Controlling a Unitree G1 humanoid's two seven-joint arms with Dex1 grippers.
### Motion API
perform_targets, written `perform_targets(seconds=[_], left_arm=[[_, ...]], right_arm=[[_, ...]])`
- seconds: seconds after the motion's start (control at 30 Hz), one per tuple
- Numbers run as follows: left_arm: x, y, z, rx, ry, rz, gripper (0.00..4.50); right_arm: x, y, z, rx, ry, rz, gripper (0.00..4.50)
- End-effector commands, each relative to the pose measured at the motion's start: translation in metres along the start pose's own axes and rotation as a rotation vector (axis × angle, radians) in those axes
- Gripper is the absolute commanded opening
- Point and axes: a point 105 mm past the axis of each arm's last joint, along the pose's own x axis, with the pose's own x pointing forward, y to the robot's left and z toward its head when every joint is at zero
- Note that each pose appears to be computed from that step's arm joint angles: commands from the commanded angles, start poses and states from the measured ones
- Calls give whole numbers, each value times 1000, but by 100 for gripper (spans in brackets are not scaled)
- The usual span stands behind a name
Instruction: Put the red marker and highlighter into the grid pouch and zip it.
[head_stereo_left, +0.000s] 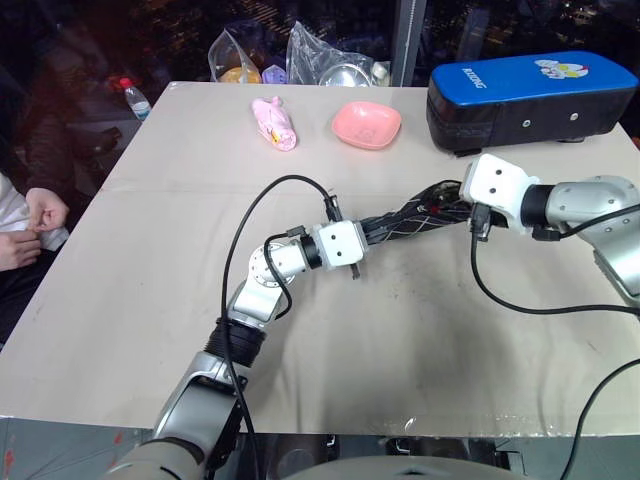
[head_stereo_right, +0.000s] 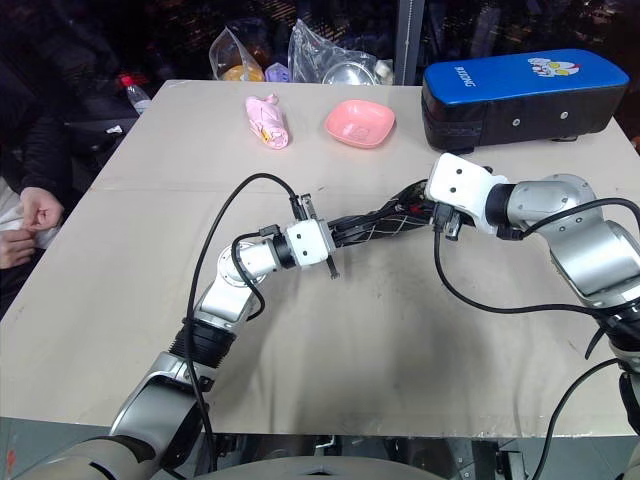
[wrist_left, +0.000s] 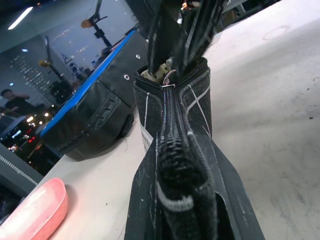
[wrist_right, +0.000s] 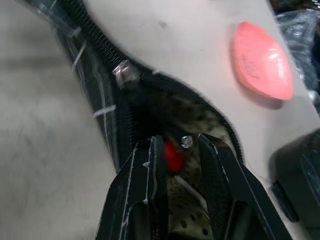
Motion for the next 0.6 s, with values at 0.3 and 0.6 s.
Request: perform_targets(seconds=[0.3, 0.6], left_arm=[[4, 5, 9, 44, -32, -3, 0], [3, 5, 7, 35, -27, 4, 0]], right_arm=[[10, -6, 16, -262, -15, 72, 101], [12, 7, 29, -336, -80, 174, 101]])
